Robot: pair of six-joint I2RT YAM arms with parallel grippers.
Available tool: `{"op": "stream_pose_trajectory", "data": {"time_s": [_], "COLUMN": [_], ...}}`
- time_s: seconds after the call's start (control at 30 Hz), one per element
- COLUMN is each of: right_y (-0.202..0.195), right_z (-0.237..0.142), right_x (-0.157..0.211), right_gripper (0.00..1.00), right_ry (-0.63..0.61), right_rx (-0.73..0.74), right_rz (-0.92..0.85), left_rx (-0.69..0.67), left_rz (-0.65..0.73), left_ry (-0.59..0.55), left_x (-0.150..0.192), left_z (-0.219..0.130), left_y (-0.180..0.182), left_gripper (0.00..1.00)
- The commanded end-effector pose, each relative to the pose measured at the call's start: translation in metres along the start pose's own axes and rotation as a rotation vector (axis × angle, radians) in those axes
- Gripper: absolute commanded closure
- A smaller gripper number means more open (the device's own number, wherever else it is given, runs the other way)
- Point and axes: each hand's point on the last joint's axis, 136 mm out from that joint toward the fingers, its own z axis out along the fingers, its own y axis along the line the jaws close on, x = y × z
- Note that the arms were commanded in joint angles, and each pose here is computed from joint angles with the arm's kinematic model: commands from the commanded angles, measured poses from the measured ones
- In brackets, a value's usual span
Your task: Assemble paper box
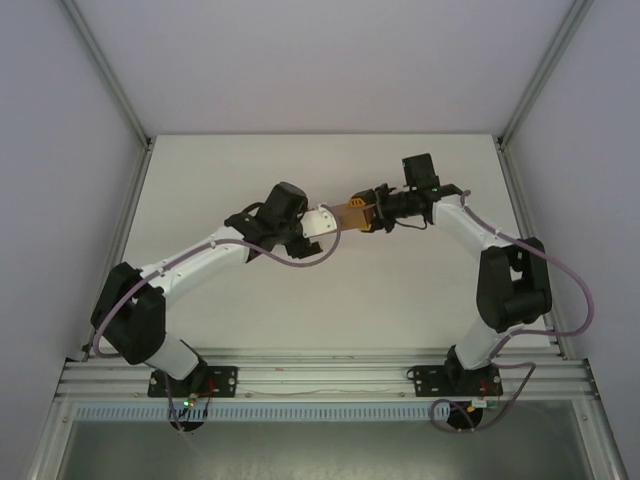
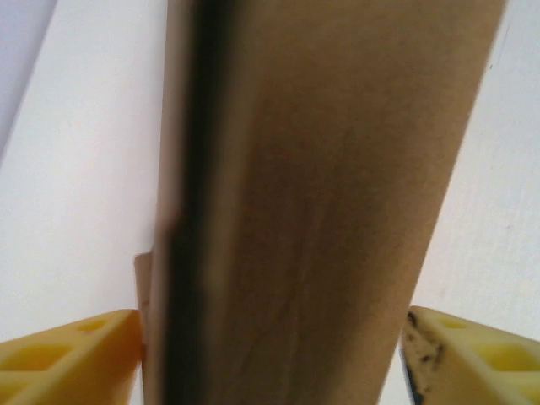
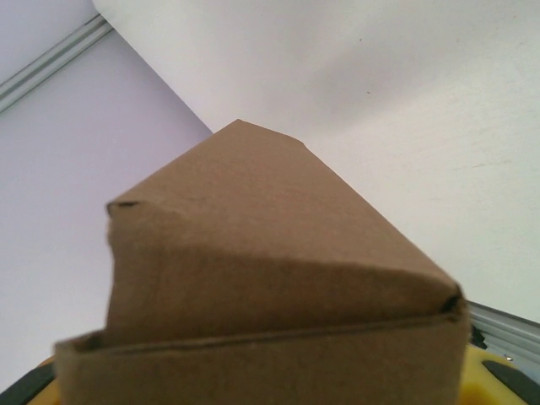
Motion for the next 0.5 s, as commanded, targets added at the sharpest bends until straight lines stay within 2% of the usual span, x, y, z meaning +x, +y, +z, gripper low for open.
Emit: {"op": "stream_pose_trajectory", "data": {"time_s": [0.0, 0.1, 0.17, 0.3, 0.37, 0.4, 0.43, 0.47], "right_y": [0.007, 0.004, 0.001, -0.002, -0.001, 0.005, 0.006, 0.006], "right_z": [0.001, 0.002, 0.002, -0.004, -0.015, -0.026, -0.039, -0.055], "right_x": [0.007, 0.009, 0.010, 0.006, -0.010, -0.023, -0.036, -0.050], "right_gripper": [0.66, 0.65, 0.61, 0.38, 0.26, 0.11, 0.00, 0.00], "right_ry": [0.064, 0.076, 0.079, 0.030, -0.086, -0.183, -0.291, -0.409], "right_rx": [-0.034, -0.030, -0.023, -0.014, 0.001, 0.000, 0.032, 0.073], "right_rz": [0.032, 0.029, 0.031, -0.024, -0.105, -0.197, -0.265, -0.321], "left_rx": [-0.024, -0.044, -0.050, -0.031, -0.011, 0.014, 0.029, 0.039], "left_rz": [0.035, 0.035, 0.035, 0.048, 0.058, 0.070, 0.078, 0.078], "left_ry": [-0.027, -0.015, -0.006, 0.005, 0.009, 0.015, 0.021, 0.026], "left_x": [-0.014, -0.013, -0.013, -0.014, -0.013, -0.010, -0.008, -0.006], "left_z": [0.002, 0.006, 0.008, 0.005, 0.002, 0.001, 0.001, 0.000], "left_y": [0.008, 0.013, 0.016, 0.014, 0.011, 0.005, 0.001, -0.001], "left_gripper": [0.38, 0.50, 0.54, 0.64, 0.65, 0.65, 0.66, 0.66]}}
